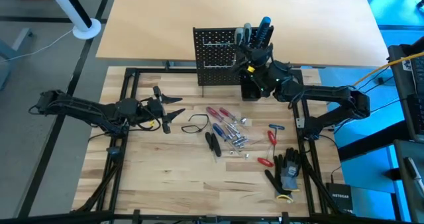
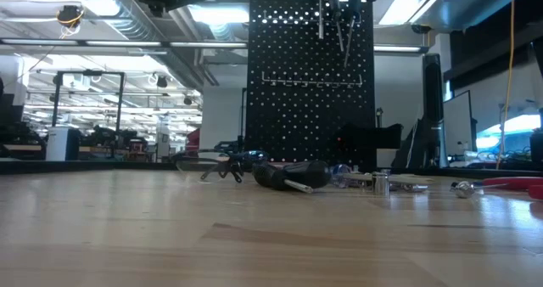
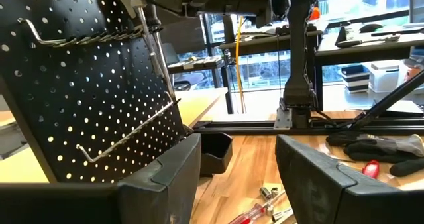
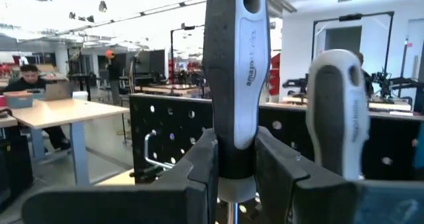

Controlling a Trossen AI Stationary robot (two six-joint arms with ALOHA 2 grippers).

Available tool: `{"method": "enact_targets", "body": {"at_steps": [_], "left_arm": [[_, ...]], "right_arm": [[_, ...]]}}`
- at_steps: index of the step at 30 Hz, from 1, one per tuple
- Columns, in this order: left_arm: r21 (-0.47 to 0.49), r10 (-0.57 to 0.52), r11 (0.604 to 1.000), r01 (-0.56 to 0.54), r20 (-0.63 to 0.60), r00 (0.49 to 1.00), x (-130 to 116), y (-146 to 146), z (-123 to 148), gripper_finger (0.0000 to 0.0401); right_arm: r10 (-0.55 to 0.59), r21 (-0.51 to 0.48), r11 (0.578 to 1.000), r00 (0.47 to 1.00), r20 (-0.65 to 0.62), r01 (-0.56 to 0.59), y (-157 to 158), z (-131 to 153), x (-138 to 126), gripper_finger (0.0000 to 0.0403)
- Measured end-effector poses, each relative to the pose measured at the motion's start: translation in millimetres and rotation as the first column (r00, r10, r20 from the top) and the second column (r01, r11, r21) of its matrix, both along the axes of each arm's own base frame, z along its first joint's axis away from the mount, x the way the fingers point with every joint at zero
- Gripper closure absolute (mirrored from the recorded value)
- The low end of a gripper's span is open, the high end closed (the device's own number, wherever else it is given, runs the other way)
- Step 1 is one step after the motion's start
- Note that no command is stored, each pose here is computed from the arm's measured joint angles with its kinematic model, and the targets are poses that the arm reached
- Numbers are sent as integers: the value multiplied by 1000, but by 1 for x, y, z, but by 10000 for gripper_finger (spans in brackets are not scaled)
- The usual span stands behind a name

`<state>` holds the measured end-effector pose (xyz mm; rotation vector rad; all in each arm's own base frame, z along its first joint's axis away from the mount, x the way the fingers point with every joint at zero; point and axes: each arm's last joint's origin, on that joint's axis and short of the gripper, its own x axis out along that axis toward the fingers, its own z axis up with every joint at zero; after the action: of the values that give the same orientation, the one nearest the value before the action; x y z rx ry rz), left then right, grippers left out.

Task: Hang tools onto peg board
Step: Hang the gray screwdriver on the peg board

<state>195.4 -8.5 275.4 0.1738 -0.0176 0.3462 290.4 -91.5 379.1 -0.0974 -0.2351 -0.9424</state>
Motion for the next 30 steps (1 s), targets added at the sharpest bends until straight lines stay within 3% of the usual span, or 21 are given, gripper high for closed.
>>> {"method": "enact_targets", "body": {"at_steps": [9,22,30], "left_arm": [[0,0,1000,0,-2,1000,0,0,0,217],[-1,6,1000,-6,0,1000,0,1,0,217],[0,6,1000,-6,1,1000,0,1,0,217]], "right_arm": [[-89,-11,996,996,-30,89,-4,-3,1,327],[-110,22,994,994,6,110,-17,-3,-3,327],[-132,27,991,990,-42,134,-22,-13,4,326]]}}
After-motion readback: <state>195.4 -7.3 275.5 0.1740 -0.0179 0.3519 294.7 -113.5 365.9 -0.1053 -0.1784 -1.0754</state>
